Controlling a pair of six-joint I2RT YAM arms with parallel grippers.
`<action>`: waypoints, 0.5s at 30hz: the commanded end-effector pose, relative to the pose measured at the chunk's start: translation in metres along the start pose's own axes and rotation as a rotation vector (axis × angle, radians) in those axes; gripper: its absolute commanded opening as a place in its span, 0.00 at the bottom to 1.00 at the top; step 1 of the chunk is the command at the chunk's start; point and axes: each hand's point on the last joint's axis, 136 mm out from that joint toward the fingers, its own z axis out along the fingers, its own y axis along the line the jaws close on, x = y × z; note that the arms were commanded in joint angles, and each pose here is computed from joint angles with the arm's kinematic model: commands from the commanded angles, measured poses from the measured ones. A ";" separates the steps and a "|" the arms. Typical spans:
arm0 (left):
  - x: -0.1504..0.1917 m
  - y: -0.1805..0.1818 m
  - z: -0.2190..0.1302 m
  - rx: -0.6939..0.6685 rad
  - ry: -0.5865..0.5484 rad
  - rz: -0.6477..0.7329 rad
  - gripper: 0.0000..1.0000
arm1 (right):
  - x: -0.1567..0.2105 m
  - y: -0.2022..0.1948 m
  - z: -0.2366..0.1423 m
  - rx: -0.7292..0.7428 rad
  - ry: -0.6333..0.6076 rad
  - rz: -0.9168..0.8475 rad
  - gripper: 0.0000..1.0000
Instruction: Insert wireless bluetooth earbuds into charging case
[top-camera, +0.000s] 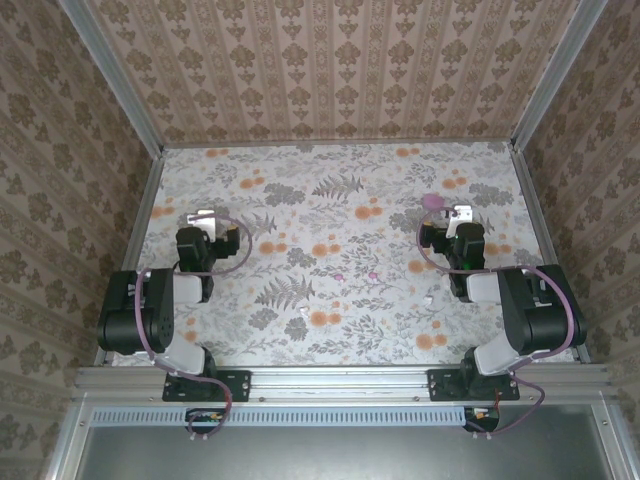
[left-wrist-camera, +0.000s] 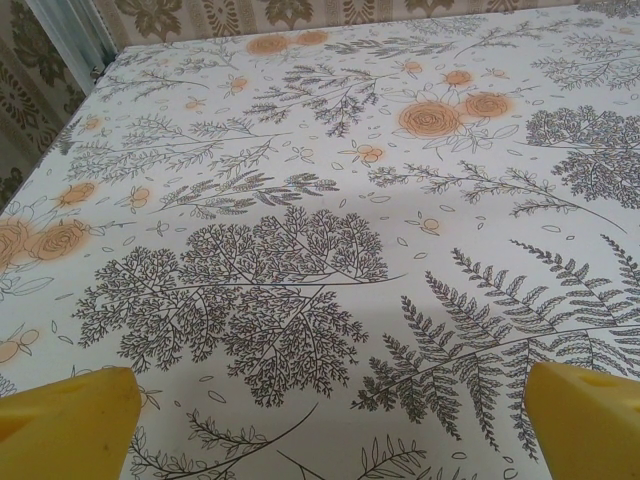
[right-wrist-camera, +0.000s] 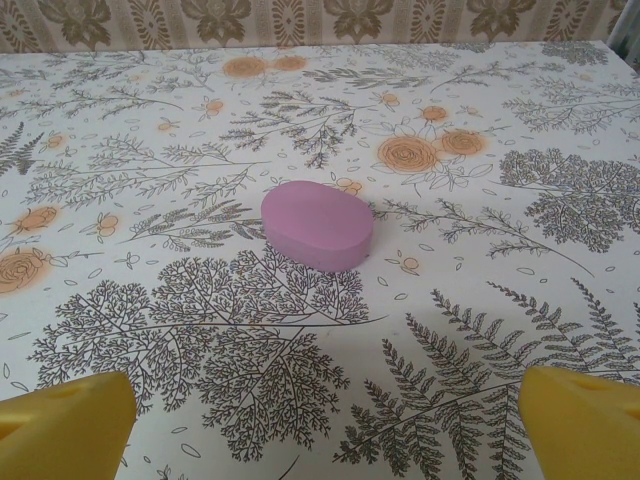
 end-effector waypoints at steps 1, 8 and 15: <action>-0.011 0.001 0.002 0.007 -0.025 0.011 1.00 | -0.012 0.001 0.001 -0.001 -0.035 0.009 1.00; -0.012 -0.001 0.001 0.016 -0.030 0.014 1.00 | -0.012 0.008 0.001 -0.042 -0.030 -0.007 1.00; -0.022 0.002 -0.009 0.005 -0.056 0.006 1.00 | -0.018 0.012 0.001 -0.065 -0.017 -0.016 1.00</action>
